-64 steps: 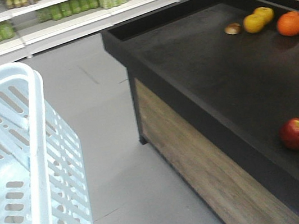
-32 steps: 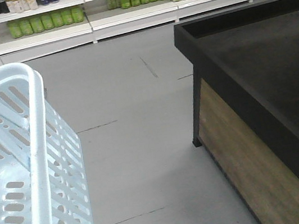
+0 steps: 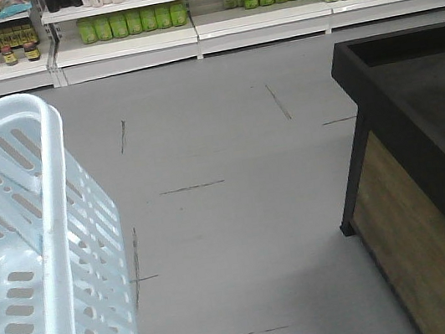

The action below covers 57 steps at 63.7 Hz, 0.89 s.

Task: Pick three apples into basket with both arms
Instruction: 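Turn the base away from the table holding the basket in the left gripper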

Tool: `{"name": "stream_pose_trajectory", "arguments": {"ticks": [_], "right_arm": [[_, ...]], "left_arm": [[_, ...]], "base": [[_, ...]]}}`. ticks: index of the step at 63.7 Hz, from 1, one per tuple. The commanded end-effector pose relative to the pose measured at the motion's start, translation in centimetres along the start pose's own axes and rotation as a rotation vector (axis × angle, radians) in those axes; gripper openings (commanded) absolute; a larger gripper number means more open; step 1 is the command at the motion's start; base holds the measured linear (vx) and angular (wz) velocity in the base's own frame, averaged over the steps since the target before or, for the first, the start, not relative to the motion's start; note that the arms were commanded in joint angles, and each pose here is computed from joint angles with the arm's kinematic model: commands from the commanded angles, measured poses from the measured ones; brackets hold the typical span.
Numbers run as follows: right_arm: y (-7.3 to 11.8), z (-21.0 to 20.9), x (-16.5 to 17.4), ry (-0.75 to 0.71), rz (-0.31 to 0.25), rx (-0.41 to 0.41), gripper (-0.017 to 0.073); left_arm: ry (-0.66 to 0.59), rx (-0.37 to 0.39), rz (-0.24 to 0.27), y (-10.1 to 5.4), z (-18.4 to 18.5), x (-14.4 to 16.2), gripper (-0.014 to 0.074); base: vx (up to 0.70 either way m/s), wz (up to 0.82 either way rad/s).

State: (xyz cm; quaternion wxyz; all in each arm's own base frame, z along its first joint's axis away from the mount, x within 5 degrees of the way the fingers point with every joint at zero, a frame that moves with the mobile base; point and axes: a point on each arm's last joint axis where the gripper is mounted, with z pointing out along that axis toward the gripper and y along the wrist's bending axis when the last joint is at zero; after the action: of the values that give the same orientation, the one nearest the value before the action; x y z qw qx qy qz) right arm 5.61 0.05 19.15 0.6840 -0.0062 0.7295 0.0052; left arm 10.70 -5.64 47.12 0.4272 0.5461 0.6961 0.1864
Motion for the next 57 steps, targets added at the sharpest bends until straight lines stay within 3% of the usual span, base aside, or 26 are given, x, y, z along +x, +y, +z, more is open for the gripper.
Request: {"name": "stream_pose_trajectory", "arguments": {"ticks": [1, 57], "right_arm": [[0.03, 0.0, -0.31, -0.07, -0.009, -0.002, -0.0009], [0.03, 0.0, -0.31, -0.07, -0.009, -0.002, -0.0009]], "left_arm": [[-0.064, -0.08, -0.009, 1.0, -0.73, -0.4, -0.0006], [-0.064, -0.08, -0.009, 1.0, -0.73, -0.4, -0.0006]], "base": [[0.14, 0.16], [0.17, 0.1]]}}
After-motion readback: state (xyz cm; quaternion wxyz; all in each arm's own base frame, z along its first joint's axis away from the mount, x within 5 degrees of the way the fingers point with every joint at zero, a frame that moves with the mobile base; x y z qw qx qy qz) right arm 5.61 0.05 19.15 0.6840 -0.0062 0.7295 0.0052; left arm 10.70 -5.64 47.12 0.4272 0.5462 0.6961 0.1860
